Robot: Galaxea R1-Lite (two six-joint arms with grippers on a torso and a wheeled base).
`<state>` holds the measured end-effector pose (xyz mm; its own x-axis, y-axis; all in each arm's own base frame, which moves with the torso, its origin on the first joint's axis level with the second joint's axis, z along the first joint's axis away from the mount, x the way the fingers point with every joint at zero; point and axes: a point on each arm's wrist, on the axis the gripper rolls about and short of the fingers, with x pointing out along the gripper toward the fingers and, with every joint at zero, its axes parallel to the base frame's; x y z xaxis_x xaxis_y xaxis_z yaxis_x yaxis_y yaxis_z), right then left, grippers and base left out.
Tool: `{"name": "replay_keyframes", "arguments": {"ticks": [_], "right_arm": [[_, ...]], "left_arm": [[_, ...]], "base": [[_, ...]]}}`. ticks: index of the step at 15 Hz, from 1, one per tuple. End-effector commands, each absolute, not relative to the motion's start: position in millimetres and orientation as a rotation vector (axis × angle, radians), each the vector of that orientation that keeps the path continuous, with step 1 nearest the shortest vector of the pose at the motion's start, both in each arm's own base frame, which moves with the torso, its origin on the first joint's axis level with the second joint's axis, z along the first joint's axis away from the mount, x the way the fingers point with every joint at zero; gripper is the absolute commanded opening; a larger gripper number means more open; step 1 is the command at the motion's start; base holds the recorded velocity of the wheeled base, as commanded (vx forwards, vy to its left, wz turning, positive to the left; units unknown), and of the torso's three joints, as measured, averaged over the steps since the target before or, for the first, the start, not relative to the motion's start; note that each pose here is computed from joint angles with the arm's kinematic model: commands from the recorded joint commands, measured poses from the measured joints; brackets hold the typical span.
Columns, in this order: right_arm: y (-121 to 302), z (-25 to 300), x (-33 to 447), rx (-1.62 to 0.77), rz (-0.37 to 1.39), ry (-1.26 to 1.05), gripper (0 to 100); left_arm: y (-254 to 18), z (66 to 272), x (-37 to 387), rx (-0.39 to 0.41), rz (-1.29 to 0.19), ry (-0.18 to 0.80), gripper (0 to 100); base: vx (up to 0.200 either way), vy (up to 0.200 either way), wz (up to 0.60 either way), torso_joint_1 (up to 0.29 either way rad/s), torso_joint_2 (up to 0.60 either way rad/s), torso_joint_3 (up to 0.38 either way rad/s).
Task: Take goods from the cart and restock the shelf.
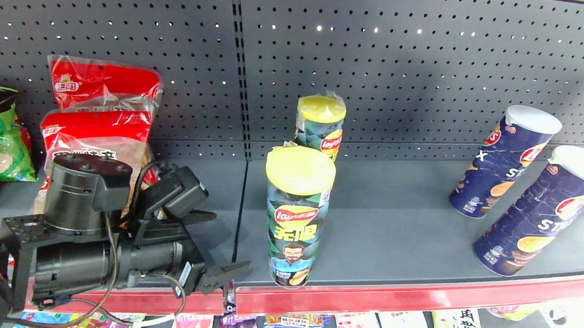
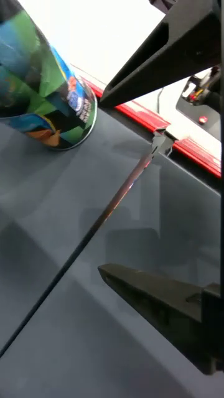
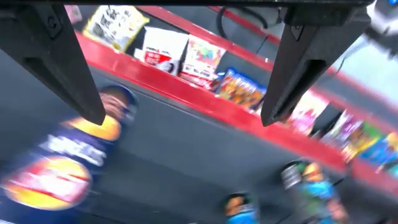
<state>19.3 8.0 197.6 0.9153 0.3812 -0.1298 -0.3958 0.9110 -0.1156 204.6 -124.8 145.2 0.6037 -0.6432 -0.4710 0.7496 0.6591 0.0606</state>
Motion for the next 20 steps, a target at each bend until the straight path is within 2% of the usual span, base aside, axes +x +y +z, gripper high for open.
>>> {"name": "replay_keyframes", "arguments": {"ticks": [1, 20], "right_arm": [[1, 197, 7, -0.105, 0.317, 0.053, 100], [0, 198, 5, -0.090, 0.307, 0.045, 100]], "left_arm": [[-129, 139, 208, 0.274, -0.817, 0.461, 100], [-160, 139, 236, 0.284, -0.854, 0.443, 100]], "base": [[0.000, 0.000, 0.00, 0.000, 0.00, 0.000], [0.000, 0.000, 0.00, 0.000, 0.00, 0.000]]}}
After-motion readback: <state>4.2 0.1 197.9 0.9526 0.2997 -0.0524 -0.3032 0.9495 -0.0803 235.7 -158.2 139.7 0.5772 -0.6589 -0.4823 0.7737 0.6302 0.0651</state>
